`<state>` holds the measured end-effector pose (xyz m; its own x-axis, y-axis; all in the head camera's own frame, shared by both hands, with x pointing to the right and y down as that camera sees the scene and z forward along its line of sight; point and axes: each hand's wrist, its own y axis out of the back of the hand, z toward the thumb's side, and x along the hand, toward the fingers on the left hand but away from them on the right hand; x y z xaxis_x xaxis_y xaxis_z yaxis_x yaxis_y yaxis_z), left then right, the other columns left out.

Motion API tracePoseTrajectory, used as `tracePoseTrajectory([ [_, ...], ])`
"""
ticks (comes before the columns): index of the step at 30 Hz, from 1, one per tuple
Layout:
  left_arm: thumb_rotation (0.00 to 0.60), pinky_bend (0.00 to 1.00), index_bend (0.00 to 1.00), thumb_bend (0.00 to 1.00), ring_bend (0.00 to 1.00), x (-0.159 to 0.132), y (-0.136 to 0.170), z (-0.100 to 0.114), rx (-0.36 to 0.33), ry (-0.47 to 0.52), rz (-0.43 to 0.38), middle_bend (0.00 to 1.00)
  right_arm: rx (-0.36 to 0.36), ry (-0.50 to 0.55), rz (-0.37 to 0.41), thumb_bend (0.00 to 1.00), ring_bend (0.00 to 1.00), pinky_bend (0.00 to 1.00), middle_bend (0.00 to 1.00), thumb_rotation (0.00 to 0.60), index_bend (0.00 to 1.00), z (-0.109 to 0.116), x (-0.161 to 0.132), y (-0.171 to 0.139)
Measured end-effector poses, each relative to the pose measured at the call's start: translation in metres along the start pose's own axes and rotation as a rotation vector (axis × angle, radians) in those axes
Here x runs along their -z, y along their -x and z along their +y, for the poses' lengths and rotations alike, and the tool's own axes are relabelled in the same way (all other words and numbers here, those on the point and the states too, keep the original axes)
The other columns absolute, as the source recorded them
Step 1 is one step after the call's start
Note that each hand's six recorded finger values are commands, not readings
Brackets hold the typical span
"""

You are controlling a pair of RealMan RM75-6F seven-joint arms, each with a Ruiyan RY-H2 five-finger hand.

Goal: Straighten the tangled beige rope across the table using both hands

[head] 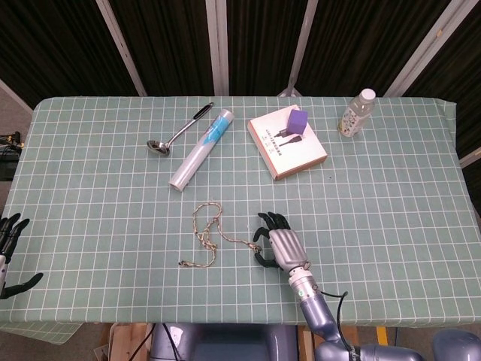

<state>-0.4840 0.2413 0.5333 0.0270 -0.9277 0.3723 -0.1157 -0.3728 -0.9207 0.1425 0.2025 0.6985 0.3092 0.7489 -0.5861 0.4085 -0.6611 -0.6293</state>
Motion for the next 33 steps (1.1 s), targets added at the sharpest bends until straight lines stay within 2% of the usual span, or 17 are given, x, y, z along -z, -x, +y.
tracePoseTrajectory([
  [15, 0.600, 0.00, 0.01, 0.05, 0.00, -0.001, -0.002, -0.002, 0.008, 0.011, -0.002, 0.00, 0.013, 0.018, -0.018, 0.34, 0.00, 0.00, 0.13, 0.600, 0.49, -0.009, -0.005, 0.008],
  [21, 0.600, 0.00, 0.01, 0.05, 0.00, -0.001, -0.002, -0.002, 0.010, 0.015, -0.004, 0.00, 0.016, 0.019, -0.035, 0.34, 0.00, 0.00, 0.15, 0.600, 0.56, -0.011, -0.002, 0.011],
  [33, 0.600, 0.00, 0.01, 0.05, 0.00, -0.002, -0.002, -0.002, 0.010, 0.019, -0.006, 0.00, 0.011, 0.023, -0.056, 0.34, 0.00, 0.00, 0.15, 0.600, 0.56, -0.015, 0.002, 0.010],
])
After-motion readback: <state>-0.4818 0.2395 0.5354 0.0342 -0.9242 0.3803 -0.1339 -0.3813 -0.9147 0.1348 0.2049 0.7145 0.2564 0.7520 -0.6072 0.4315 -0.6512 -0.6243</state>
